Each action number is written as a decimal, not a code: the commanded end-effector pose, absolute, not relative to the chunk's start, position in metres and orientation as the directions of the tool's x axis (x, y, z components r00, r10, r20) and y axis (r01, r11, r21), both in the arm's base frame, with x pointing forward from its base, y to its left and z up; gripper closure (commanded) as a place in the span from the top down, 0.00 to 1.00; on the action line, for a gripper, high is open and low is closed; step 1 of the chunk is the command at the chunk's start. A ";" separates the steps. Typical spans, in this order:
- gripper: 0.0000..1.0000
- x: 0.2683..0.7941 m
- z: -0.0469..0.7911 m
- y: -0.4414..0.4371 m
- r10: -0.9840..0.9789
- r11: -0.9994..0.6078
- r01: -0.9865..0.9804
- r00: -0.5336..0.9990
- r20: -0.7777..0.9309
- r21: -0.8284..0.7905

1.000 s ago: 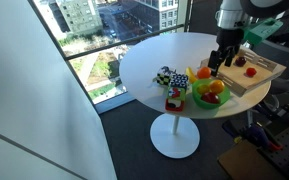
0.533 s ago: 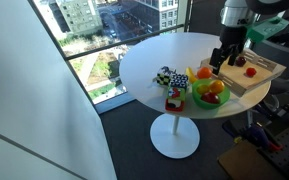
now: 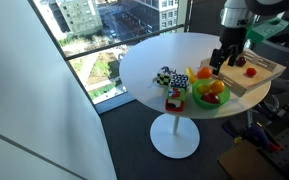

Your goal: Put the apple in the green bowl

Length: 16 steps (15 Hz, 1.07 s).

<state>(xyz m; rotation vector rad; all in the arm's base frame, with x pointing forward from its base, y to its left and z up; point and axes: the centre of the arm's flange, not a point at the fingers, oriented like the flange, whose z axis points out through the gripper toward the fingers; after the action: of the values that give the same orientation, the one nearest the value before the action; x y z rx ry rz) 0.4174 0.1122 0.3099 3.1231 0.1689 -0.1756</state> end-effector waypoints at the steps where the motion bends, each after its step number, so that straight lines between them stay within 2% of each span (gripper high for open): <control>1: 1.00 0.417 0.317 0.112 0.105 -0.994 0.106 0.989 -0.103 0.010; 11: 1.00 0.412 0.358 0.095 0.048 -0.999 0.049 0.997 -0.055 0.019; 16: 1.00 0.405 0.387 0.073 -0.039 -0.998 -0.037 0.999 -0.038 0.049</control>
<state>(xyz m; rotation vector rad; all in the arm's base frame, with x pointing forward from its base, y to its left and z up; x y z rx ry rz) 0.4150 0.0864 0.3633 3.1237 0.0332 -0.0752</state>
